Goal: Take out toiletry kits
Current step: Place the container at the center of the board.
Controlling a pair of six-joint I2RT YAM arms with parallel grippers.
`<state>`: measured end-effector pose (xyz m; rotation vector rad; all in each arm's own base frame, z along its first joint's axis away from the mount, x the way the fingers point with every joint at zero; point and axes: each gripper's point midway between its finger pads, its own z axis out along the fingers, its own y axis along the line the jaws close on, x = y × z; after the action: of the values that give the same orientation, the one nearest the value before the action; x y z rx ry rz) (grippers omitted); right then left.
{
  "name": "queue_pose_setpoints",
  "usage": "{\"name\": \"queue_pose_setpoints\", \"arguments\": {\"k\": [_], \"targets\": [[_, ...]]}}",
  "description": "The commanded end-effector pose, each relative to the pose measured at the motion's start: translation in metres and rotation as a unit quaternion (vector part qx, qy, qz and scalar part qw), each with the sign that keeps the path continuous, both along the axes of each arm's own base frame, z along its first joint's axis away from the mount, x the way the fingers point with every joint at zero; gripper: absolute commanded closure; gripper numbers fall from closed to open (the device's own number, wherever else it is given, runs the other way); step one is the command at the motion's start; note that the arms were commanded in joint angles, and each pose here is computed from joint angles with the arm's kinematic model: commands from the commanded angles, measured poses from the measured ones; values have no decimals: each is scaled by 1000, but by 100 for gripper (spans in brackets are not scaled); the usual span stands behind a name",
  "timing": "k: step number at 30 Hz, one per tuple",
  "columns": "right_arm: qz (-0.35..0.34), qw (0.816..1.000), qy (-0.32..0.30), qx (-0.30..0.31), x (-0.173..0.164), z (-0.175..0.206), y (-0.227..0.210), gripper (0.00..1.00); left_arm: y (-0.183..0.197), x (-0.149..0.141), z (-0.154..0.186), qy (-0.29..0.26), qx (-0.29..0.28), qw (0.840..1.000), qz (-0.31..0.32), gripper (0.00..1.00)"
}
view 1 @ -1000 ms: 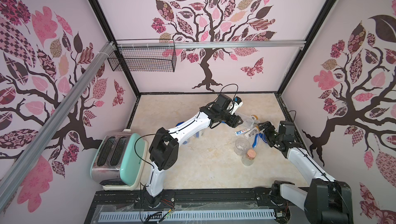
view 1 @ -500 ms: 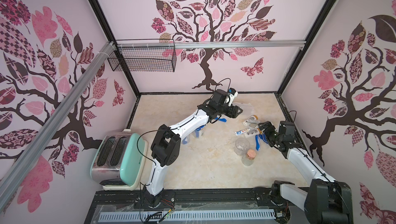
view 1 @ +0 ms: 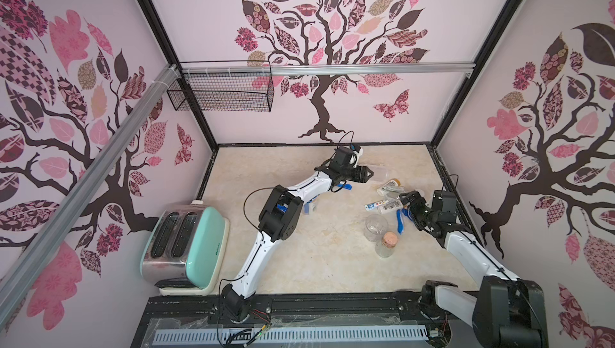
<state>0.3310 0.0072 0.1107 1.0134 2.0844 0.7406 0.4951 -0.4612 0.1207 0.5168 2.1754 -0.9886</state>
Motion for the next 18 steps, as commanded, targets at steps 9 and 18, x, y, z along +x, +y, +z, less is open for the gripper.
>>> {"name": "queue_pose_setpoints", "arguments": {"k": [9, 18], "targets": [[5, 1000, -6, 11, 2, 0, 2, 1, -12, -13, -20, 47, -15, 998, -38, 67], [10, 1000, -4, 19, 2, -3, 5, 1, -5, -21, -35, 66, 11, 997, -43, 40]]}}
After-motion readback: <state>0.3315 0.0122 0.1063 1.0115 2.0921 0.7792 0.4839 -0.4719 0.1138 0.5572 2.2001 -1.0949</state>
